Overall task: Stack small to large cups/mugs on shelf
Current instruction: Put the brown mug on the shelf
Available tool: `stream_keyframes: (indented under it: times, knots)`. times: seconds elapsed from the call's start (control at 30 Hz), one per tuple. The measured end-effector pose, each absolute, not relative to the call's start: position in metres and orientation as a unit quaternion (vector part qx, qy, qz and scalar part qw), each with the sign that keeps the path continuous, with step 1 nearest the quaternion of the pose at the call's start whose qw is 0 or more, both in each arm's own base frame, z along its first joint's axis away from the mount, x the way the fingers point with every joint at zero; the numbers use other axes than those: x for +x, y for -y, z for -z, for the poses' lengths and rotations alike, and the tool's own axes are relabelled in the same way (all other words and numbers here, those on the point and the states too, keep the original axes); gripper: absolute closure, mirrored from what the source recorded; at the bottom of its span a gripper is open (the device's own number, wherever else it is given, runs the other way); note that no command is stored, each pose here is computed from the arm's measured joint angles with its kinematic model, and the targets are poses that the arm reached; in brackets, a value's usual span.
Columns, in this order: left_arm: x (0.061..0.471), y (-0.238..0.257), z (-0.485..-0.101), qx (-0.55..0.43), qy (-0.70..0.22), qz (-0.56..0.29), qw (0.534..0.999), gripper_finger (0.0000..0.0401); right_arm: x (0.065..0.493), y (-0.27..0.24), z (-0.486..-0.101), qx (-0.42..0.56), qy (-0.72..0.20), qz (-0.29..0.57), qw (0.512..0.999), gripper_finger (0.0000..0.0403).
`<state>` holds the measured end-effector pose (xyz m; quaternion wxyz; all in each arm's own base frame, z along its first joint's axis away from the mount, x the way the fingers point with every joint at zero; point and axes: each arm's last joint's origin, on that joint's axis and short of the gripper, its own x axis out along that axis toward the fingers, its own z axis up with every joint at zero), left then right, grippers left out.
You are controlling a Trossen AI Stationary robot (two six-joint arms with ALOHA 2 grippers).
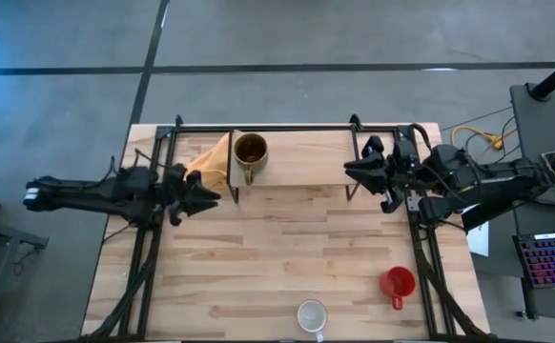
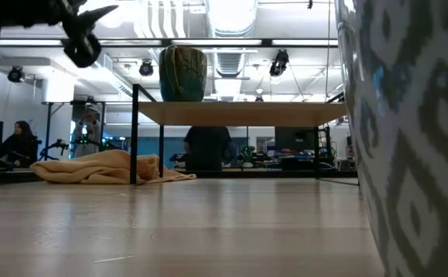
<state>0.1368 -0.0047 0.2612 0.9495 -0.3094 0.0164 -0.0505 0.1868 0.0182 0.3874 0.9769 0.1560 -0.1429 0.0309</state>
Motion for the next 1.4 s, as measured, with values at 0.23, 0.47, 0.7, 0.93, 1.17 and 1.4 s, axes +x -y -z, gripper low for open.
stream_keyframes:
  times: [0.23,0.47,0.7,0.93,1.17,1.4]
  knots:
    - [0.156,0.002,-0.279,-0.209,-0.236,-0.046,0.948,0.0271,0.191,-0.018,-0.381,0.157,0.116,-0.02,0.981,0.0328]
    - [0.18,0.008,-0.309,-0.229,-0.215,0.053,0.948,0.0271,0.191,-0.018,-0.378,0.161,0.1,-0.018,0.982,0.0333]
    - [0.181,0.01,-0.327,-0.233,-0.182,0.105,0.949,0.0271,0.19,-0.018,-0.378,0.158,0.098,-0.017,0.982,0.0328]
    - [0.176,0.01,-0.327,-0.292,-0.174,0.096,0.935,0.0271,0.191,-0.018,-0.377,0.157,0.092,-0.016,0.983,0.0332]
    - [0.185,0.006,-0.319,-0.283,-0.181,0.02,0.942,0.0271,0.191,-0.018,-0.376,0.158,0.089,-0.016,0.983,0.033]
    - [0.184,0.004,-0.318,-0.27,-0.178,-0.021,0.946,0.0287,0.191,-0.018,-0.376,0.166,0.089,-0.017,0.982,0.0334]
